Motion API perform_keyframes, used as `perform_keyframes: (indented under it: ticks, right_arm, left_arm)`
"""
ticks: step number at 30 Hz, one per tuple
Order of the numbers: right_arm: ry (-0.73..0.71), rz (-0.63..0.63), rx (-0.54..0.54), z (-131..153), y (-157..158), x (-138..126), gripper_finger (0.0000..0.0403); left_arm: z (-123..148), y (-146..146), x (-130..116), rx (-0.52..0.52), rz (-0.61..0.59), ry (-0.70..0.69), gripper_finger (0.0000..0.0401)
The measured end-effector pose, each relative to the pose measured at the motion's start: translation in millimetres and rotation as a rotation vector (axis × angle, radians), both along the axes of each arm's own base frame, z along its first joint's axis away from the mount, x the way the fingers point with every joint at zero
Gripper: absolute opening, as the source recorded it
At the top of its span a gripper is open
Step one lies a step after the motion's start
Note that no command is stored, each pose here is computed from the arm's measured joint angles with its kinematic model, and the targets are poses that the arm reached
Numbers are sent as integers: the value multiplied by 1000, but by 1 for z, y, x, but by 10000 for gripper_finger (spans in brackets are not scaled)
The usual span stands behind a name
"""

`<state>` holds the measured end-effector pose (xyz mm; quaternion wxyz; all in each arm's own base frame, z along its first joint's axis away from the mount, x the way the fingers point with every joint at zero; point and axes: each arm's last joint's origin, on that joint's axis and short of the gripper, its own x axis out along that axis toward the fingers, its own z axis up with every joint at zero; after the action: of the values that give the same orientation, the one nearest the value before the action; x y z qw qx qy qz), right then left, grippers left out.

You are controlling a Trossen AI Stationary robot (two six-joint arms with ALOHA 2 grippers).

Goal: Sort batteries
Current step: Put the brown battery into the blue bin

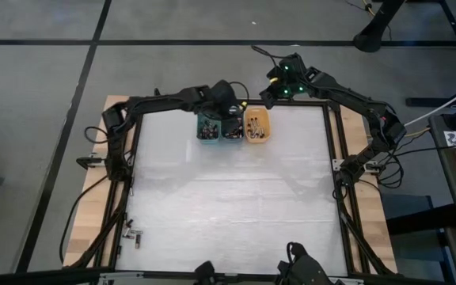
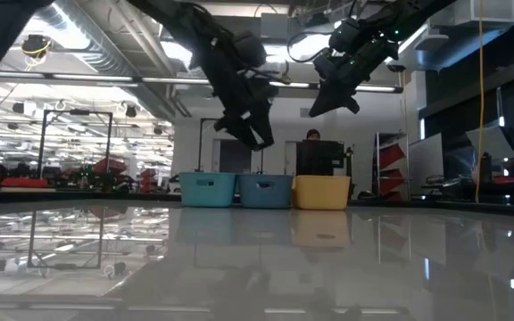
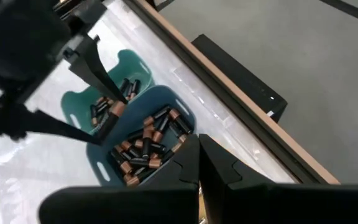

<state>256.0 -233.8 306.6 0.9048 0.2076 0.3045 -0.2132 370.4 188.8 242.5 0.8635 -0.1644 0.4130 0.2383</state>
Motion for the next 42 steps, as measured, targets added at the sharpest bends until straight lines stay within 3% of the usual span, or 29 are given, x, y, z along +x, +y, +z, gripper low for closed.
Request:
perform_keyframes:
  ticks: [13,19,24,32,42]
  right_arm:
    - [3,-70,14,0,-1,0,0]
    - [-17,-79,0,2,-3,1,0]
    - [-26,-79,-8,3,-3,1,0]
    - [-34,-93,12,3,-3,1,0]
    - [-71,-152,72,4,-3,2,0]
  left_arm:
    - [-13,6,9,65,-144,77,254]
    - [-14,7,7,50,-127,84,286]
    - [-11,6,6,94,-187,102,313]
    - [17,0,-5,121,-170,65,311]
    - [58,-24,-53,133,-271,181,310]
